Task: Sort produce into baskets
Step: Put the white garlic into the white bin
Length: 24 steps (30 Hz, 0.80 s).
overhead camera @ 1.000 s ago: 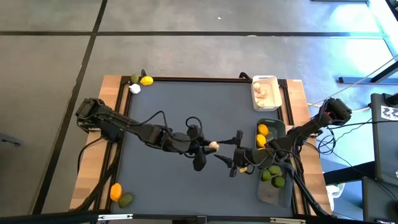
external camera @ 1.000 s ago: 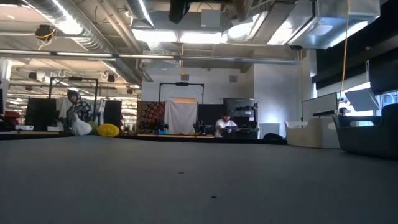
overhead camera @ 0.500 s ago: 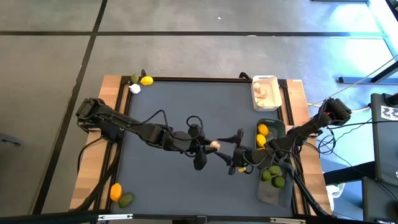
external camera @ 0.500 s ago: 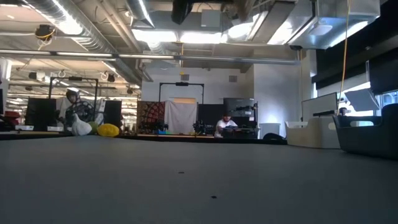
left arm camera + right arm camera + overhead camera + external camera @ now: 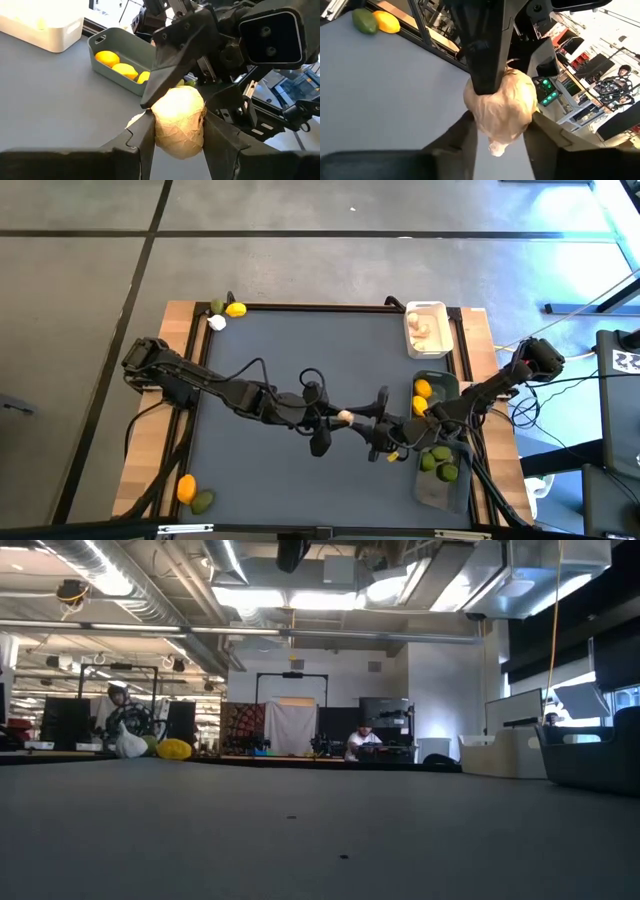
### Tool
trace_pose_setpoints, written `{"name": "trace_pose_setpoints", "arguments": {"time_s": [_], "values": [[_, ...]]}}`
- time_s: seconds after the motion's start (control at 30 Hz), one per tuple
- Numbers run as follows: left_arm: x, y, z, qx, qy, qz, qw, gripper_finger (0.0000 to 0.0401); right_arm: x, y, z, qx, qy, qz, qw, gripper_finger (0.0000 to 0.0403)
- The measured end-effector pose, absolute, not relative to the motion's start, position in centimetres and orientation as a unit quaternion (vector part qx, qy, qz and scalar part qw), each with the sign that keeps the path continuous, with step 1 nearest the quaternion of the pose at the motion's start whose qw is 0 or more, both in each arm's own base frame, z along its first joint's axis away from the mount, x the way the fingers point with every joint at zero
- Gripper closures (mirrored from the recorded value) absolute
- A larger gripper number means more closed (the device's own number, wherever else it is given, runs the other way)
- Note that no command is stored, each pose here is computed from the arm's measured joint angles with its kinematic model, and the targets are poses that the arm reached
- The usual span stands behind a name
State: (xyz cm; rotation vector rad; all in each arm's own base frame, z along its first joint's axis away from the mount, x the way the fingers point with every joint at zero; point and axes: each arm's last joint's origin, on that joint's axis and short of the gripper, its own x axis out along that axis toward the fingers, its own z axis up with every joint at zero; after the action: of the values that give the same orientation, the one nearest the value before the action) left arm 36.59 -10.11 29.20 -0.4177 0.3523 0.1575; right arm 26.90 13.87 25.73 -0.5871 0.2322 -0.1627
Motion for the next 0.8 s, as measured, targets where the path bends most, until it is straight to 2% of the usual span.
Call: {"name": "trace_pose_setpoints", "arguments": {"time_s": [0.13,0.4,0.67,0.8], "values": [[36.6,-10.1,29.2,-0.205,0.174,0.080,0.960,0.0249,26.9,13.9,25.7,-0.288,0.113,-0.075,0.948,0.0310],[36.4,-10.0,29.3,-0.190,0.182,0.078,0.962,0.0185,26.9,14.0,25.7,-0.287,0.111,-0.063,0.950,0.0308],[33.3,-9.0,31.0,-0.163,0.239,0.100,0.952,0.0174,26.9,13.9,25.8,-0.280,0.111,-0.080,0.950,0.0307],[31.5,-8.4,30.6,-0.140,0.295,0.153,0.933,0.0174,26.8,13.8,25.7,-0.277,0.117,-0.088,0.950,0.0307]]}}
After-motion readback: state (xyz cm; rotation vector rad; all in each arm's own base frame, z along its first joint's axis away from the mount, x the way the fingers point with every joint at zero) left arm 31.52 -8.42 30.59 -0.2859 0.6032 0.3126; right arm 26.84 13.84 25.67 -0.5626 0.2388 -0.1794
